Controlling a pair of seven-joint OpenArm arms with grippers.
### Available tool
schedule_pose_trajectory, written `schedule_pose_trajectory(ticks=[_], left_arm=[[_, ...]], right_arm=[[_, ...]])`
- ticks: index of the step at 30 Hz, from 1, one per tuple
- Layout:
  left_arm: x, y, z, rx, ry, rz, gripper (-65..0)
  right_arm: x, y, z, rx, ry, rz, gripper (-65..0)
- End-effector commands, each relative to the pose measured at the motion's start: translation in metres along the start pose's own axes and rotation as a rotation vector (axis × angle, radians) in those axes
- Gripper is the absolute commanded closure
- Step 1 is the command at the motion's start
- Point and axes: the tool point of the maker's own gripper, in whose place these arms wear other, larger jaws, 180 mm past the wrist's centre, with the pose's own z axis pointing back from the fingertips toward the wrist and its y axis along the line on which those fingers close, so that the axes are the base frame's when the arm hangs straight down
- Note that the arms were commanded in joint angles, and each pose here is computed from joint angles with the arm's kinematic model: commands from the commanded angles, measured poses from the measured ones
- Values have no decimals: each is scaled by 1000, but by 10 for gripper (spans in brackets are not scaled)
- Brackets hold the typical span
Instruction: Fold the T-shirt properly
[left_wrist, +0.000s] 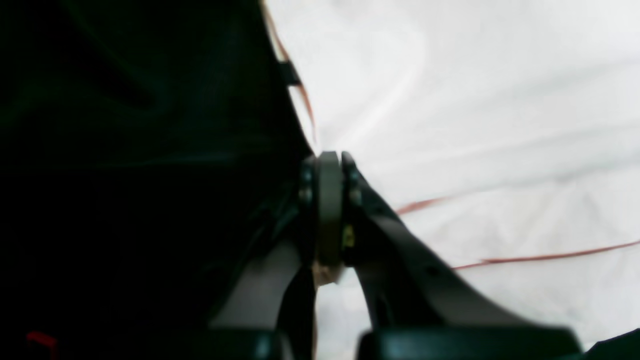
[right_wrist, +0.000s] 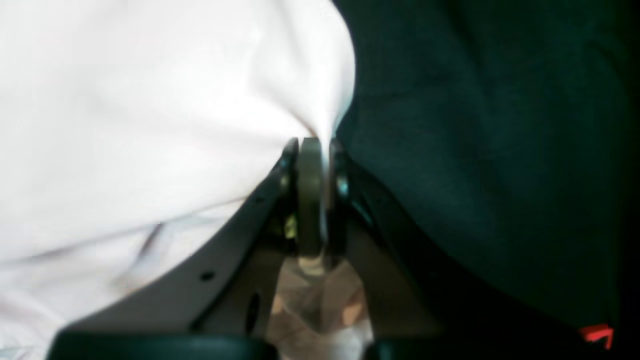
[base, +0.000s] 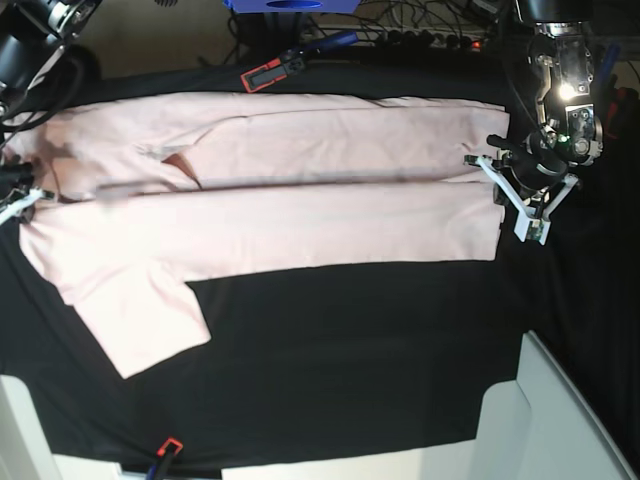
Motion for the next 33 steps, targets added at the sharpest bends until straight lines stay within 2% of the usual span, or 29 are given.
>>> schedule_pose_trajectory(ticks=[1, 3, 8, 11, 20, 22, 29, 33], left_arm=[[11, 7, 3, 18, -29, -16, 0], [10, 6, 3, 15, -28, -13, 0], [13, 5, 2, 14, -35, -11, 0], [14, 5, 2, 15, -36, -10, 0], [10, 5, 2, 14, -30, -11, 0], [10, 5, 2, 14, -30, -11, 0], [10, 4, 2, 13, -30, -10, 0], [10, 5, 2, 14, -28, -11, 0]], right_arm=[[23, -12, 7, -27, -65, 12, -15], [23, -13, 10, -34, -64, 22, -59], [35, -18, 19, -58, -73, 54, -248], [46, -20, 26, -75, -90, 77, -328], [106, -22, 52, -130, -201, 153, -342], [108, -20, 38, -105, -181, 126, -342], [107, 9, -30, 59, -16, 156, -345], [106, 23, -51, 122, 0, 145, -422]])
